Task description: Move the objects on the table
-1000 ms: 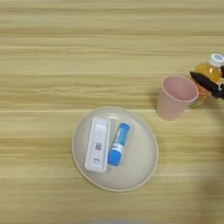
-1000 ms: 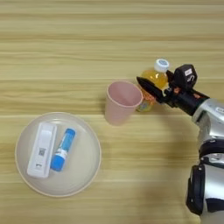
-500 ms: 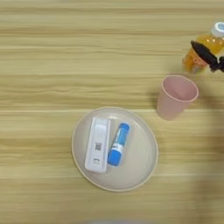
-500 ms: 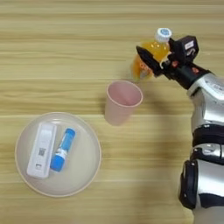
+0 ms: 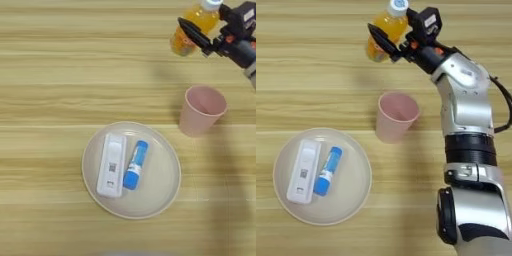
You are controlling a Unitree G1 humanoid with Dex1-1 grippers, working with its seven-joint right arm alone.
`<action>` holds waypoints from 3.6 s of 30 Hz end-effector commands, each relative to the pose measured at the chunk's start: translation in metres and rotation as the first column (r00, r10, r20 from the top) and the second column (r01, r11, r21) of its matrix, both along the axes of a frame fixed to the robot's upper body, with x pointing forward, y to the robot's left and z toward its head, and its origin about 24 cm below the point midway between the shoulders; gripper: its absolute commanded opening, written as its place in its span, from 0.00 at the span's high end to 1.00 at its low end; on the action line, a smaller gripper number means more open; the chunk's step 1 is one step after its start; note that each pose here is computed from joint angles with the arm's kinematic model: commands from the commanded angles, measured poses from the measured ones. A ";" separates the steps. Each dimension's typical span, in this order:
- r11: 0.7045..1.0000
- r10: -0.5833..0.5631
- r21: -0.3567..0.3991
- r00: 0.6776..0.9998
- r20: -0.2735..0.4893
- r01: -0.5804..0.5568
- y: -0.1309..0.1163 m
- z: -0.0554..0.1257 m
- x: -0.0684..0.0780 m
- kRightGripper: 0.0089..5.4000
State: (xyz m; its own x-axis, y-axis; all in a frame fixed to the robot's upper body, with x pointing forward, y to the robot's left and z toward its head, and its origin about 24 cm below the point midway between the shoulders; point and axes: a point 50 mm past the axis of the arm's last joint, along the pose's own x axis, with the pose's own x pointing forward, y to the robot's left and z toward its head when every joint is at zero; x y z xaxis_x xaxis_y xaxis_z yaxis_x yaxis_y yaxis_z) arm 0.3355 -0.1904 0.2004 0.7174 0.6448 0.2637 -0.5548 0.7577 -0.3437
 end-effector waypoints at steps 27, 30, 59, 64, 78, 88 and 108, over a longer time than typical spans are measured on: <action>0.971 0.237 0.015 0.960 -0.151 -0.237 0.122 -0.034 -0.010 0.35; 0.972 0.231 0.012 0.955 -0.183 -0.233 0.123 -0.043 -0.008 0.35; 0.971 0.230 0.002 0.929 -0.290 -0.239 0.127 -0.084 -0.011 0.24; 0.969 0.239 0.006 0.930 -0.278 -0.247 0.127 -0.081 -0.011 0.14; 0.966 0.256 0.031 0.942 -0.218 -0.256 0.126 -0.066 -0.013 0.01; 0.967 0.256 0.049 0.956 -0.142 -0.252 0.124 -0.050 -0.015 0.01; 0.999 0.018 0.041 0.946 0.324 -0.033 -0.003 0.074 -0.050 0.01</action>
State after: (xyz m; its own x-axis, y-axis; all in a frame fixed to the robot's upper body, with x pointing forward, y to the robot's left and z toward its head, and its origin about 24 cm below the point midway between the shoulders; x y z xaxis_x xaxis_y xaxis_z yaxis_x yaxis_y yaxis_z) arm 0.2961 -0.1830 0.2324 0.6465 0.6431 0.4104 -0.5283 0.7655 -0.3673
